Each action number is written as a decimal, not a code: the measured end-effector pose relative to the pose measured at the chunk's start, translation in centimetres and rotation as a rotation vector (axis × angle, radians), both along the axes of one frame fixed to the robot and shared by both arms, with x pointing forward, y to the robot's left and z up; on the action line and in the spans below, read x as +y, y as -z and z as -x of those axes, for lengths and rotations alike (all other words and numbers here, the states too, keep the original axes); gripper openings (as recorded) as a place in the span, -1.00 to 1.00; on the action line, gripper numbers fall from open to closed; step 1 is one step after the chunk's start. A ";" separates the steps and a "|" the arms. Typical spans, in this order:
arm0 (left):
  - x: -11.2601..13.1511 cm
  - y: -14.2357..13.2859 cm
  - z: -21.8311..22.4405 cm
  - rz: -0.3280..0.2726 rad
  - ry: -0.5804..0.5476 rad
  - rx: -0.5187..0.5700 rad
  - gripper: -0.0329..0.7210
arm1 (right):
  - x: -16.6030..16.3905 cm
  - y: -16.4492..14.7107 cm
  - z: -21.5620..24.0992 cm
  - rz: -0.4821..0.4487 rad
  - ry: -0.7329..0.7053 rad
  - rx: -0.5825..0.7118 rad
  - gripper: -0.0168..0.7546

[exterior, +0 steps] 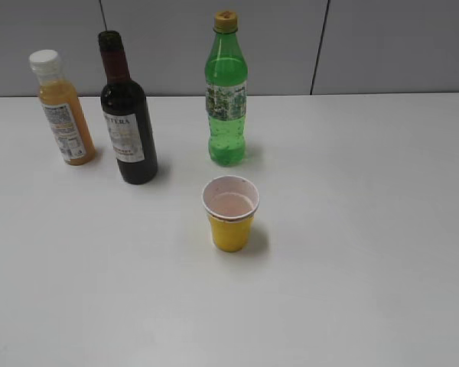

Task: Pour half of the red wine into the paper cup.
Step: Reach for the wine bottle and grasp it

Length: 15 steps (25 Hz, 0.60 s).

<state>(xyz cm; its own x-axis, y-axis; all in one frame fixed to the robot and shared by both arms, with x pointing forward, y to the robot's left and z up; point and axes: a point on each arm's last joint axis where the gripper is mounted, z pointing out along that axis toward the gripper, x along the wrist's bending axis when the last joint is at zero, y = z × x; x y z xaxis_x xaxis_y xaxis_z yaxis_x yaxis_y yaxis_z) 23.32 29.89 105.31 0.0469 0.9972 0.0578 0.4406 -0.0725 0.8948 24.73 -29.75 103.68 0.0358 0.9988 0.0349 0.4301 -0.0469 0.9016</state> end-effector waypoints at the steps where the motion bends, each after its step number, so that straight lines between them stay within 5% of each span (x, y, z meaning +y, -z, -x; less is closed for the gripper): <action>1: 0.0 0.0 0.0 0.000 0.000 0.000 -0.28 | 0.0 0.0 0.0 0.000 0.000 0.000 0.58; 4: 0.0 0.0 0.0 -0.001 -0.001 0.000 -0.03 | 0.0 0.0 0.0 -0.001 0.000 0.000 0.58; 9: 0.1 0.0 0.0 -0.007 -0.005 0.000 0.73 | 0.0 0.0 0.0 -0.001 -0.001 -0.001 0.58; 15: 0.1 0.0 0.0 -0.007 -0.005 0.000 0.50 | 0.0 0.0 0.0 -0.003 -0.001 -0.001 0.58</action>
